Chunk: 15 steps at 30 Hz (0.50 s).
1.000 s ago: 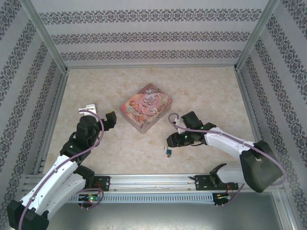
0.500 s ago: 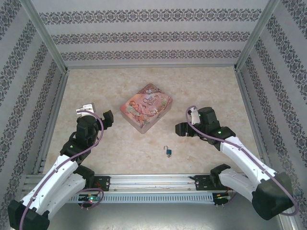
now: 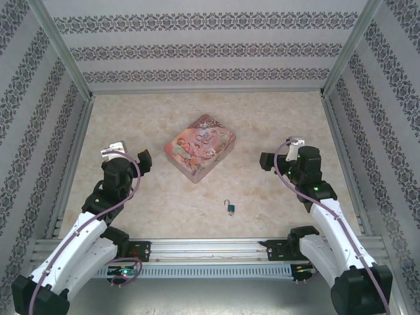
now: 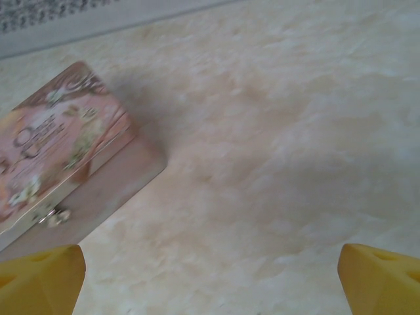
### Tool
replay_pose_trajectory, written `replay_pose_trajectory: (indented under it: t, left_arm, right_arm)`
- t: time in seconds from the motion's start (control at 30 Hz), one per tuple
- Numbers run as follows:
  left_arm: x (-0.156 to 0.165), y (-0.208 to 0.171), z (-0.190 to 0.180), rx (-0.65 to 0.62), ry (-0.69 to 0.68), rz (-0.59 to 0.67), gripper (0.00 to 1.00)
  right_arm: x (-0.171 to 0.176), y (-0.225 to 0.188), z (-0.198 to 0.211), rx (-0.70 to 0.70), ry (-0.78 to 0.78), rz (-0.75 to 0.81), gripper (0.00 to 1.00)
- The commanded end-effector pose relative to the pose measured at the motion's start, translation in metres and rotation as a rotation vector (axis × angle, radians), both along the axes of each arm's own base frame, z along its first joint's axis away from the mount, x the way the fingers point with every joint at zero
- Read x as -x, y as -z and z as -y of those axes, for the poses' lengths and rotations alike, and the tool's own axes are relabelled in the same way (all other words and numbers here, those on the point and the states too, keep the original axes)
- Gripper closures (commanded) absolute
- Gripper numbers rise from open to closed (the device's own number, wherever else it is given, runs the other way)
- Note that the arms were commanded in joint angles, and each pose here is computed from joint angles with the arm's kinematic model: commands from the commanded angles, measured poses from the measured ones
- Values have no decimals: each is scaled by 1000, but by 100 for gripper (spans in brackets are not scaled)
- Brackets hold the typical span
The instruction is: Unlock the padlock with the key
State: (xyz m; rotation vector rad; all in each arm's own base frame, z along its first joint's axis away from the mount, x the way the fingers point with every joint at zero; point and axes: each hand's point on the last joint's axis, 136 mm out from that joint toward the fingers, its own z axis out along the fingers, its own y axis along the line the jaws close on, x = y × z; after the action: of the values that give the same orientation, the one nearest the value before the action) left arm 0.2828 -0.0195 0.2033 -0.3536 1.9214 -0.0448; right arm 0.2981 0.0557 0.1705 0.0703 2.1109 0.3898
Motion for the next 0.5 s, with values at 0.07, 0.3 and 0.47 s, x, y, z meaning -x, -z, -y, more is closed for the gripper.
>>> replay_pose_trajectory:
  t: [0.07,0.3,0.47]
  left_arm:
    - [7,14,-14,-15,-55,-54,1]
    - [14,21,-19,-24,-58,-97,1]
    - [16,23,-20,-27,-56,-109,1]
  right_arm:
    - [-21,4,34,101,111,96,1]
    - [-35,37,53,201,163,121,2]
    - [-42,52,53,225,150,153,2]
